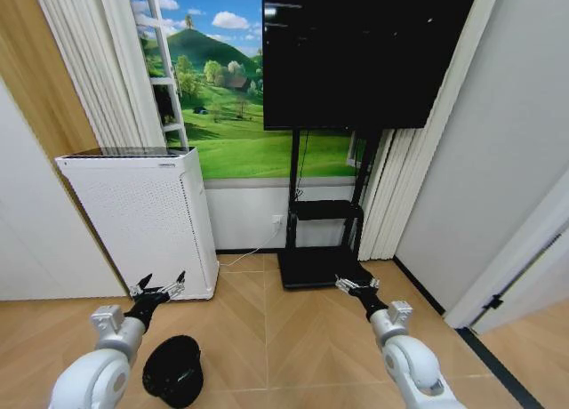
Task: Pick up the trash bin and place the garbage on the floor into it.
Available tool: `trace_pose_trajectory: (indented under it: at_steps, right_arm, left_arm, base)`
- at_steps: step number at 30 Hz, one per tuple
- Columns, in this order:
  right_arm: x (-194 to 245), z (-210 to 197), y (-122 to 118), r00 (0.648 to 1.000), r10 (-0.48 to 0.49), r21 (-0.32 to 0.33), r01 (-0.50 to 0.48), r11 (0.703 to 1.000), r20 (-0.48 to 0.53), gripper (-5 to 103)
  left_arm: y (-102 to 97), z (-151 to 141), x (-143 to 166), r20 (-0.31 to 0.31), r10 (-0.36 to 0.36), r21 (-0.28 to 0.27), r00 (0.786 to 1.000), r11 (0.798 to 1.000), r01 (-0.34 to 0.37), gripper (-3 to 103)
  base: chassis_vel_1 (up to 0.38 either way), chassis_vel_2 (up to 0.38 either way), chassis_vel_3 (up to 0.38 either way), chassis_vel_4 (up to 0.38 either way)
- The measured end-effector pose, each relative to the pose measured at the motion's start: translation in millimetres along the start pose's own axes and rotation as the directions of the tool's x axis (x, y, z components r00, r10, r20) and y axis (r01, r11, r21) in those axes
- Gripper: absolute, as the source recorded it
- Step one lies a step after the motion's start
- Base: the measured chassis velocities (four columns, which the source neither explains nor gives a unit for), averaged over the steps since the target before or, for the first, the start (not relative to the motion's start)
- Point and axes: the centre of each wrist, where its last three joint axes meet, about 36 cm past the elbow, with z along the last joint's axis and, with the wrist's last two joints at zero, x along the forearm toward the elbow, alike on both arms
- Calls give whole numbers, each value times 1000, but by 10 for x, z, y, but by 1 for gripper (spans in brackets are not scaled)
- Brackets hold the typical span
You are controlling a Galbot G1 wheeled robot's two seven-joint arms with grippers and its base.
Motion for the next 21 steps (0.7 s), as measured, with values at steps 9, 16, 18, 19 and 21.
trace_pose_trajectory:
  at_steps: [9,16,18,19,21]
  right_arm:
    - [3,-6,-1,1000,-3,1,3,1000,0,100]
    - [-1,7,-27,1000,-2,1,2,1000,-3,100]
    - [-2,9,-29,1000,-2,1,2,1000,-3,100]
    - [-3,10,-31,1000,-2,1,2,1000,-4,100]
    - [-2,15,-30,1000,-3,-1,3,1000,-4,100]
  left_arm:
    - [-1,4,5,-1,0,-2,1000,1000,0,100]
    - [-11,12,-3,-4,5,-3,1000,1000,-5,100]
    - [-11,13,-4,-4,6,-3,1000,1000,-6,100]
    - [-13,13,-5,-5,7,-3,1000,1000,-7,100]
    - [-16,18,-8,-6,9,-3,1000,1000,-9,100]
  base:
    - [116,-111,-107,116]
    - [154,-156,-186,150]
    - [128,-146,-140,146]
    - [128,-115,-116,146]
    - [121,-116,-118,116]
